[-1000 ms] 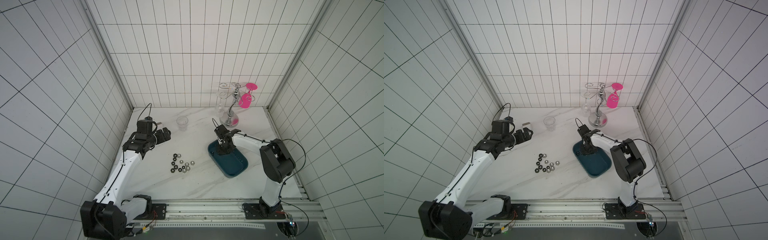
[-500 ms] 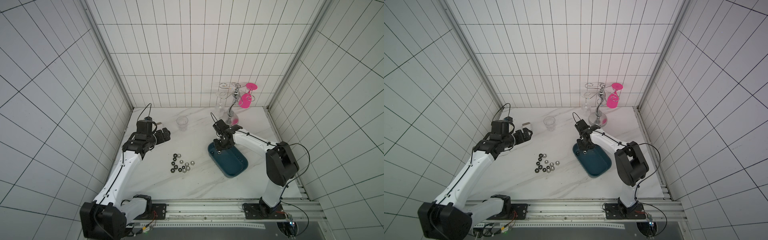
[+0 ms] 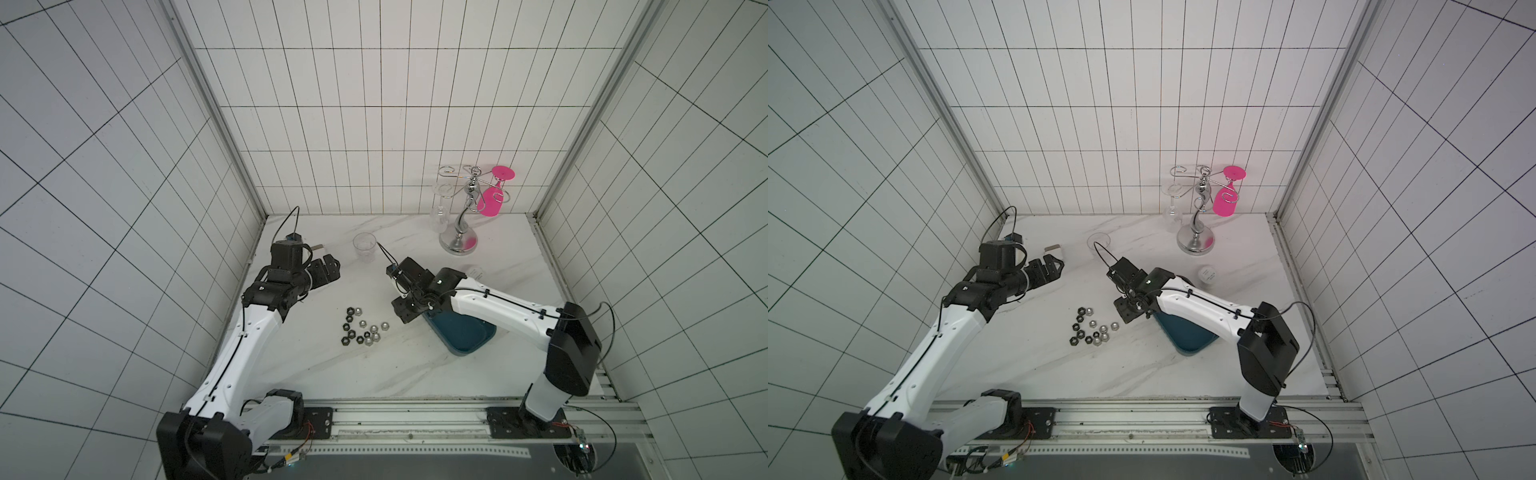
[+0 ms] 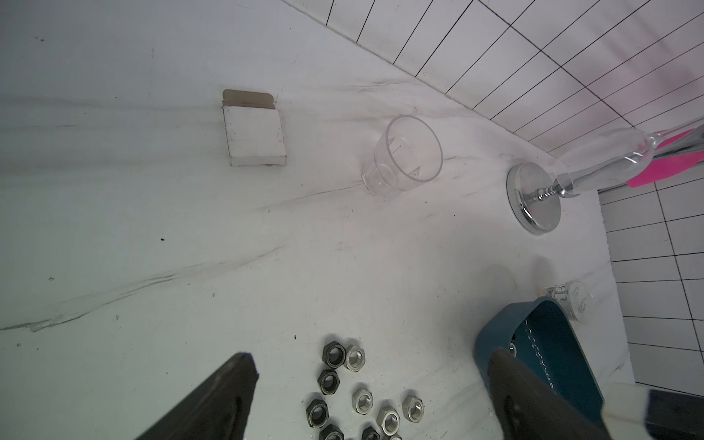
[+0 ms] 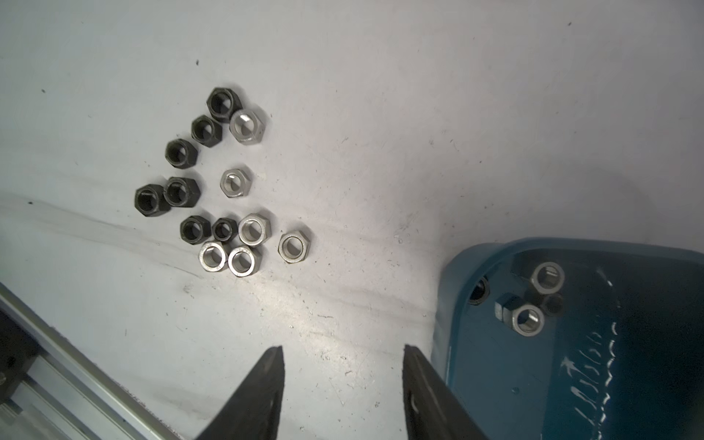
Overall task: Put the nuts on the desktop into the storage box
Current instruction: Pick up the nut from the center of the board.
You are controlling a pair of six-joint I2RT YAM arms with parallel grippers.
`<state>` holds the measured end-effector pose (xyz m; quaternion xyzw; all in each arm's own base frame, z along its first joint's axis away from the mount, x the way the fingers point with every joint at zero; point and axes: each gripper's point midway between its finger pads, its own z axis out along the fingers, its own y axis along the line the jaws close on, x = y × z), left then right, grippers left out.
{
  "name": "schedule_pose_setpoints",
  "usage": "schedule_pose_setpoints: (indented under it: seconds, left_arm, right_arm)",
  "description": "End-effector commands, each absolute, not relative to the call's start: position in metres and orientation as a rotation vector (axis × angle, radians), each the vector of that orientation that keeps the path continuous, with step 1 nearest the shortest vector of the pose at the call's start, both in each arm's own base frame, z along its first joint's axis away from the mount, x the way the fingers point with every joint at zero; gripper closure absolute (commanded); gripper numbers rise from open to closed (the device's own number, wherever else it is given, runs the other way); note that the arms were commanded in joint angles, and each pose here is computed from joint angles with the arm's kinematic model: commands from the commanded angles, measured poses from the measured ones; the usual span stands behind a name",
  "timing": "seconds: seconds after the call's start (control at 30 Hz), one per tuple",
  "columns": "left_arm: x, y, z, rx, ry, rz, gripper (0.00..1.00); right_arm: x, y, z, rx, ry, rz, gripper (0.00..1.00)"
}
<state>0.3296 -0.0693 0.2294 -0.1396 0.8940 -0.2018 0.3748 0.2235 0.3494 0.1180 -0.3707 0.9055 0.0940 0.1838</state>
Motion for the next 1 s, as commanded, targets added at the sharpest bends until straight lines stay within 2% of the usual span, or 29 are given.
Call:
schedule_pose_setpoints:
  seconds: [0.0,0.47,0.73,0.87,0.97]
  left_arm:
    - [0.332,-0.072,0.249,-0.357,2.221,-0.554,0.02]
    - [0.331,-0.069,0.247,-0.334,2.228,-0.522,0.02]
    - [0.329,-0.064,0.251,-0.334,2.22,-0.507,0.02]
    - [0.327,-0.06,0.254,-0.338,2.215,-0.499,0.02]
    - [0.326,-0.058,0.255,-0.339,2.211,-0.497,0.02]
  right_arm:
    - [0.215,0.351,0.088,-1.125,2.581,0.201,0.47]
    - [0.21,0.384,0.032,-1.209,2.653,0.151,0.47]
    - [0.216,0.398,0.022,-1.22,2.656,0.133,0.48]
    - [0.218,0.403,0.023,-1.222,2.653,0.145,0.58]
    - [0.216,0.403,0.024,-1.224,2.66,0.148,0.76]
